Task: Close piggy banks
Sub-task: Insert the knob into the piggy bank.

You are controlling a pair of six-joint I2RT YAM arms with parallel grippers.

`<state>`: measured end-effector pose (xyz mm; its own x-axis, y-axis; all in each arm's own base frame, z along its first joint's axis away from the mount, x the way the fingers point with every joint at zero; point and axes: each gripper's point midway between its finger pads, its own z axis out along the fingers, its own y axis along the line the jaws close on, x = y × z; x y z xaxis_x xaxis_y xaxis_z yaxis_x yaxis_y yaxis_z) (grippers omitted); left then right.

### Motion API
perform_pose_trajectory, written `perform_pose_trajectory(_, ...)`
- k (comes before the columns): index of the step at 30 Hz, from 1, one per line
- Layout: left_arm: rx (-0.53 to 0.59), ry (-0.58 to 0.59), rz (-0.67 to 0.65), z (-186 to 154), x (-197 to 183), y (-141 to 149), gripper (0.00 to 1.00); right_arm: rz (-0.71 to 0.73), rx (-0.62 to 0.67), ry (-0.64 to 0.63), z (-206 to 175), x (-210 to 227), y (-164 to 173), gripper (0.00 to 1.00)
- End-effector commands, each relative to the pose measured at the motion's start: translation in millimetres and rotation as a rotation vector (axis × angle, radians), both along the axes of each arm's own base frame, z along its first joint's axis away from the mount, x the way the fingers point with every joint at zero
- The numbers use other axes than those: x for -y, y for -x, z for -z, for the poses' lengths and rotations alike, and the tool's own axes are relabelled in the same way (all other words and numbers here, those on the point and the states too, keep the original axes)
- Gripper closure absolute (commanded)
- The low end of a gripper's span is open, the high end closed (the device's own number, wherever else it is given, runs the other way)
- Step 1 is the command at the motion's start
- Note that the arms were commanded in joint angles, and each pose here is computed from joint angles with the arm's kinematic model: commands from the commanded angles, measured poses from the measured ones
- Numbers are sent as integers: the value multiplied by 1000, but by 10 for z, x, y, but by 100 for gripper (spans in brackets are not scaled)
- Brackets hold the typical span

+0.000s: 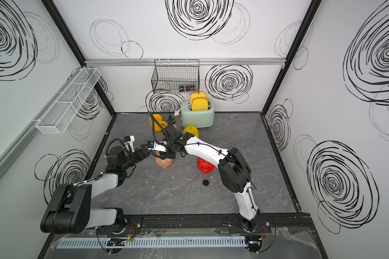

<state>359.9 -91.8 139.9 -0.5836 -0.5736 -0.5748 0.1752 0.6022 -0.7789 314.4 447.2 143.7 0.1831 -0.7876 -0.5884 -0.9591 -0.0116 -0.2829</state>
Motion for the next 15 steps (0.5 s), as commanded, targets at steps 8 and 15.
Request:
perform_pose_trajectory(8, 31, -10, 8, 1, -28, -12, 6, -39, -70, 88, 138, 32, 115, 100)
perform_pose_trajectory(15, 28, -15, 6, 13, -40, -18, 6, -32, -97, 128, 201, -1, 89, 100)
